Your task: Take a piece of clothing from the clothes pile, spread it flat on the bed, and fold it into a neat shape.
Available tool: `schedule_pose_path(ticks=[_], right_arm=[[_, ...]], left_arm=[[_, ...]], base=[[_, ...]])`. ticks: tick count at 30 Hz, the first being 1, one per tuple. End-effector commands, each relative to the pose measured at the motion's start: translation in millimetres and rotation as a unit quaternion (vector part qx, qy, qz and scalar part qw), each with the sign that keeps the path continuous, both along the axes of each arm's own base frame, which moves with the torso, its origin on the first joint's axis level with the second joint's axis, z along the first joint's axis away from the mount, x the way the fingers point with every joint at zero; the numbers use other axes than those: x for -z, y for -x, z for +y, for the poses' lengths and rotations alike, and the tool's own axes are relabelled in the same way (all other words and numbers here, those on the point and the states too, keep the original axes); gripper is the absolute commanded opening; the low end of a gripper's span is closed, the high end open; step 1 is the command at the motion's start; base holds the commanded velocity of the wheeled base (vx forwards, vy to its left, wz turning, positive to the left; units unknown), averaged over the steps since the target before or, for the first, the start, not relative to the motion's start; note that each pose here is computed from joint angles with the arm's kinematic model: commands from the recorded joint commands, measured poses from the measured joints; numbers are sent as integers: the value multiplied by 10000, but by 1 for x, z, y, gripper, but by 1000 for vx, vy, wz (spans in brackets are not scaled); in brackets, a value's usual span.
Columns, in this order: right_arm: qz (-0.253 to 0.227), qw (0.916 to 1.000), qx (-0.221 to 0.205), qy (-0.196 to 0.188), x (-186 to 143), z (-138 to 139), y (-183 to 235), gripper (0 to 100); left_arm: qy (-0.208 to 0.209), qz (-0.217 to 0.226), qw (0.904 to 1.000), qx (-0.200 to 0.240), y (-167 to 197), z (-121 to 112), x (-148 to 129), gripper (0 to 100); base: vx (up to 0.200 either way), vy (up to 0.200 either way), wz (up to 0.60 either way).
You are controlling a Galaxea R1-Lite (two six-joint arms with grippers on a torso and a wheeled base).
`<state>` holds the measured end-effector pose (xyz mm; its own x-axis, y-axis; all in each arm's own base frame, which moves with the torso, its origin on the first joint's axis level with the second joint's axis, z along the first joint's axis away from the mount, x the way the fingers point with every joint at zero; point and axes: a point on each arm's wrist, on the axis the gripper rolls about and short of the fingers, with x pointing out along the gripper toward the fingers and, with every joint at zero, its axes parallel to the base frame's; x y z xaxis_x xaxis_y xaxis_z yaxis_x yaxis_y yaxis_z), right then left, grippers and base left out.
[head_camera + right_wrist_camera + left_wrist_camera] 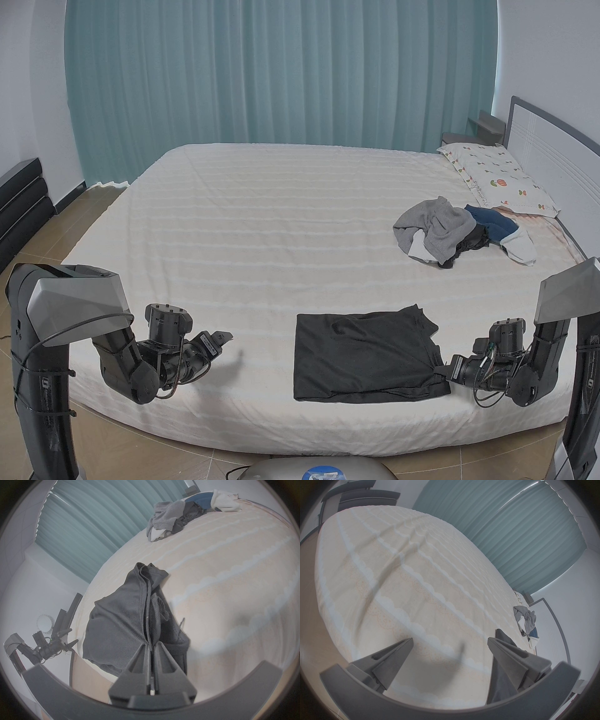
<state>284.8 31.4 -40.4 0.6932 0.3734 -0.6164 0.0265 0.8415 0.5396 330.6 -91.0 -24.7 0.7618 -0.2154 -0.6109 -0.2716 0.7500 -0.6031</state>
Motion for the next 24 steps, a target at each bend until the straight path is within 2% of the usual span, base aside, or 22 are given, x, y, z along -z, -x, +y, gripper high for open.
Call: schedule_pose_path(ticks=[1, 8, 9, 11, 13, 14, 17, 20, 24], right_arm=[[70, 10000, -8, 21, 0, -1, 5, 0], [66, 9998, -116, 141, 2, -2, 8, 0], [63, 9998, -121, 146, 1, -2, 9, 100], [55, 9998, -127, 141, 1, -2, 8, 100], [-159, 9998, -92, 77, -8, -2, 6, 100], [-459, 9989, -64, 11, -18, -1, 1, 100], [-668, 9972, 193, -286, -27, 0, -10, 100], [-849, 9946, 323, -491, -33, 2, -27, 100], [-1015, 9931, 247, -541, -31, 10, -51, 100]], left_arm=[[2, 5, 10000, -7, 0, 0, 0, 100], [11, -48, 10000, -13, 0, 0, -2, 100], [19, -54, 10000, -17, 0, 0, -3, 100], [21, -61, 10000, -17, -1, 0, -3, 100], [72, -127, 9999, -66, -4, 0, -6, 100], [140, -148, 9997, -124, -6, 2, -8, 100], [263, -161, 9994, -176, -7, 2, -11, 100], [239, -96, 9996, -150, -5, 1, -9, 100], [214, -86, 9997, -115, -5, -1, -7, 100]], base=[[0, 0, 0], [0, 0, 0], [0, 0, 0], [0, 0, 0], [0, 0, 0], [0, 0, 0], [0, 0, 0], [200, 0, 0], [150, 0, 0]])
